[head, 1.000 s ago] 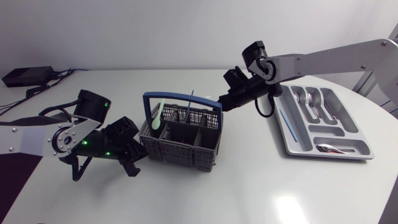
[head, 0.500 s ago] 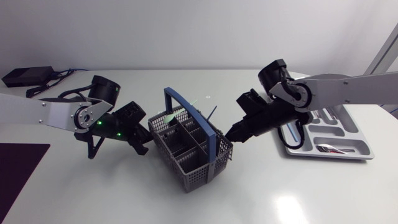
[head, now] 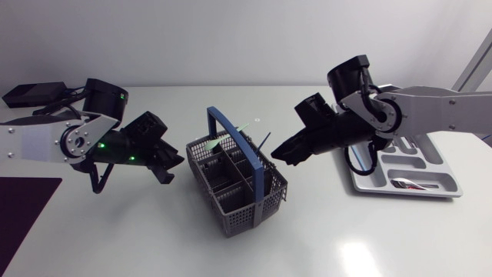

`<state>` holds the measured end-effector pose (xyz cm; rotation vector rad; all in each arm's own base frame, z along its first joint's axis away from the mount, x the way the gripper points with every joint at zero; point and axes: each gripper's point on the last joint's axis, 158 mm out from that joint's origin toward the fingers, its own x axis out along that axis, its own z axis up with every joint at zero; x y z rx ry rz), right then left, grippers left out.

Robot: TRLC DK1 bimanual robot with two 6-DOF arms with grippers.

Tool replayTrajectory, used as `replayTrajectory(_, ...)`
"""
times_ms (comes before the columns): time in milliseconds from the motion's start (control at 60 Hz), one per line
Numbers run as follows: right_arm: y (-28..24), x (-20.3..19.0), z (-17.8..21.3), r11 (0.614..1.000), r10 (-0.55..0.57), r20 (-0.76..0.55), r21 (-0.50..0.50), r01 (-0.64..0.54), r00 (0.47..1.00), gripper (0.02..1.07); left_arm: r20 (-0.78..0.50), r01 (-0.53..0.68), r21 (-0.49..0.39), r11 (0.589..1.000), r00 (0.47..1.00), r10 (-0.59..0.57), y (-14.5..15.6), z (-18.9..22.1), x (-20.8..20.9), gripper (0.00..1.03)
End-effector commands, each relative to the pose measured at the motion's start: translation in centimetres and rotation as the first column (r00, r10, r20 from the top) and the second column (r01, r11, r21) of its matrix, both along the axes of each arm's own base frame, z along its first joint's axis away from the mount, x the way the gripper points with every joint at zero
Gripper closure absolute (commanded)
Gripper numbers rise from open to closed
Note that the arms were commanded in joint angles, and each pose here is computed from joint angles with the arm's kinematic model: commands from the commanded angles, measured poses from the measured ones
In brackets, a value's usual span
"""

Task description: Unload the cutlery basket into the drawer organizer.

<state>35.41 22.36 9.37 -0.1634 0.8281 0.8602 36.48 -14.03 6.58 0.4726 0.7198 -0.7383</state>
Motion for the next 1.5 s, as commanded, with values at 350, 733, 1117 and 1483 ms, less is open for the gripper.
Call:
replayTrajectory(350,2.8,3.6,-0.3,1.0,-0.012,0.069,-0.002,0.012,0.998,0.65,0.025,0.026,-0.017,1.0,0.999,-0.026,-0.2,0.6,-4.7,0.58)
replayTrajectory(733,3.5,4.2,-0.7,1.0,-0.009,0.073,0.002,0.009,0.997,0.91,0.022,0.039,-0.019,0.999,0.999,-0.039,-0.7,0.4,-5.5,0.58)
replayTrajectory(1117,4.2,3.7,0.2,1.0,-0.001,0.09,0.02,-0.001,0.996,0.69,0.028,0.044,-0.016,0.999,0.999,-0.044,-0.9,0.6,-5.7,0.58)
replayTrajectory(1483,5.0,4.5,0.0,0.999,-0.013,0.086,0.039,0.009,0.996,0.91,0.026,0.044,-0.016,0.999,0.999,-0.044,-0.9,0.5,-5.8,0.58)
